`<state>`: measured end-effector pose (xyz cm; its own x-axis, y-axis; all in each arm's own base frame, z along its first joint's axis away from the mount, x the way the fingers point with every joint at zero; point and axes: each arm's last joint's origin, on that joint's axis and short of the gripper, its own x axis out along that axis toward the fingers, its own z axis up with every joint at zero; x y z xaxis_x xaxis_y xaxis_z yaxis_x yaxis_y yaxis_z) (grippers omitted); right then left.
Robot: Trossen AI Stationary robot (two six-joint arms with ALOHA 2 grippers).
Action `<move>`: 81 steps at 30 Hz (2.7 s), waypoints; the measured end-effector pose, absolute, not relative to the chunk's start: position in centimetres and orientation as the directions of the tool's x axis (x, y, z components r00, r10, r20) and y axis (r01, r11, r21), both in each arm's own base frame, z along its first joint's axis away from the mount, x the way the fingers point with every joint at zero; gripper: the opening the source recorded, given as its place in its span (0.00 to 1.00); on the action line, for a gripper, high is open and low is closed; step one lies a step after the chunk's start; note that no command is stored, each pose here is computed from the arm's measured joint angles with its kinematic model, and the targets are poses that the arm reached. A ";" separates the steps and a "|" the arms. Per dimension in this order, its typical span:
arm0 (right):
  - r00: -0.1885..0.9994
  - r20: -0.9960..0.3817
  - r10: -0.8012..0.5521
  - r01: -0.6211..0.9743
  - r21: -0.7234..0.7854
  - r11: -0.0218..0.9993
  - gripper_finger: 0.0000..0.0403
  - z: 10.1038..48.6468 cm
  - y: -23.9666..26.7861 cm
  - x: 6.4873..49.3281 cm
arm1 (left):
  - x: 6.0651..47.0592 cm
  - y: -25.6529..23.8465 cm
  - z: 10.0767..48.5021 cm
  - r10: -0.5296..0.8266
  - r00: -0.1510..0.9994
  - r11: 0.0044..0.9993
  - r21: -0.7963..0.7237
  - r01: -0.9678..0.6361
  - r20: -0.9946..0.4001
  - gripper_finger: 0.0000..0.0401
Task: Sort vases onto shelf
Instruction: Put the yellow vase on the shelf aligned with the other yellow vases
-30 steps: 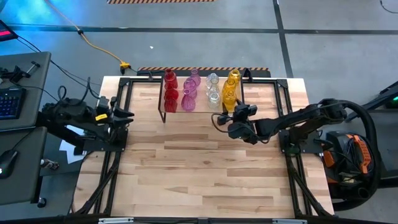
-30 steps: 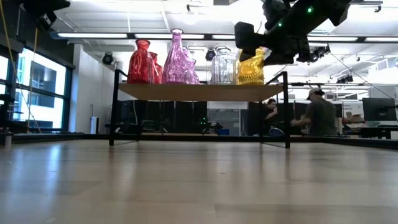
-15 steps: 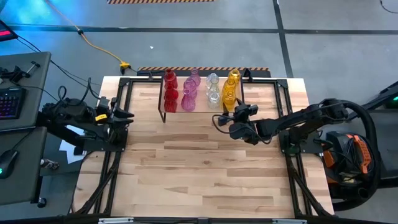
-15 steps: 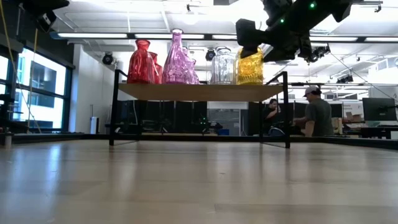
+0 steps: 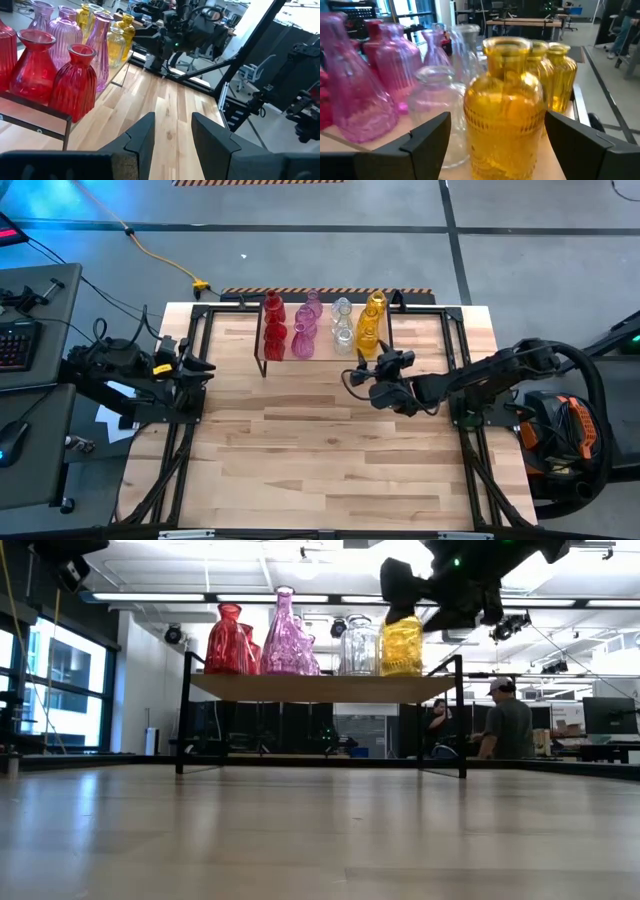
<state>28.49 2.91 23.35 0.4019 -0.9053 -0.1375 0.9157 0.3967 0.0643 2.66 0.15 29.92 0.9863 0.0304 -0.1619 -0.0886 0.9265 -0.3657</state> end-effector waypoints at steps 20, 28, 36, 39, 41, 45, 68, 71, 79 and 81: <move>0.421 -0.145 -0.896 0.907 0.037 0.420 0.75 27.9 4.3 29.3 | 2.6 0.1 29.7 -0.005 0.983 0.948 -0.315 -0.054 -0.183 0.30; 0.485 -0.101 -0.869 0.872 -0.028 0.490 0.75 35.6 5.4 30.4 | 1.7 0.3 29.7 -0.029 0.990 0.972 -0.234 -0.004 -0.138 0.30; 0.504 -0.042 -0.863 0.864 0.045 0.502 0.75 43.2 5.3 29.7 | 1.1 0.3 29.3 -0.083 0.993 0.977 -0.203 0.064 -0.088 0.30; 0.507 -0.023 -0.862 0.857 0.117 0.501 0.75 45.7 5.1 29.1 | 2.1 -0.1 28.4 -0.103 0.991 0.976 -0.202 0.084 -0.088 0.30; 0.507 -0.012 -0.862 0.853 0.154 0.499 0.75 47.1 5.0 28.6 | 2.5 -0.2 28.2 -0.118 0.991 0.972 -0.210 0.102 -0.064 0.30; 0.503 0.002 -0.864 0.845 0.206 0.493 0.75 49.3 4.6 27.7 | 3.3 -0.5 27.4 -0.140 0.988 0.971 -0.203 0.125 -0.065 0.30; 0.551 -0.135 -0.823 0.834 0.114 0.540 0.75 51.4 -3.9 25.7 | 8.6 -1.7 19.9 0.026 0.998 0.944 -0.331 -0.007 0.052 0.30; 0.564 -0.208 -0.799 0.825 0.119 0.552 0.75 50.7 -5.5 25.4 | 8.9 -1.8 19.0 0.036 0.998 0.937 -0.350 -0.015 0.055 0.30; 0.525 -0.358 -0.772 0.848 0.144 0.510 0.75 49.3 -9.6 23.9 | 9.3 -1.8 17.5 0.051 0.998 0.929 -0.369 -0.035 0.034 0.30; 0.499 -0.397 -0.770 0.861 0.129 0.492 0.75 49.0 -10.5 23.4 | 9.3 -1.8 17.4 0.054 0.998 0.929 -0.367 -0.039 0.030 0.30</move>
<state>23.39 -10.52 48.97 0.4989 -0.7704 -0.3970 0.8613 0.4915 0.1286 9.31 -1.84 17.40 0.9981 0.0540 0.0301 -0.0392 0.9292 -0.3674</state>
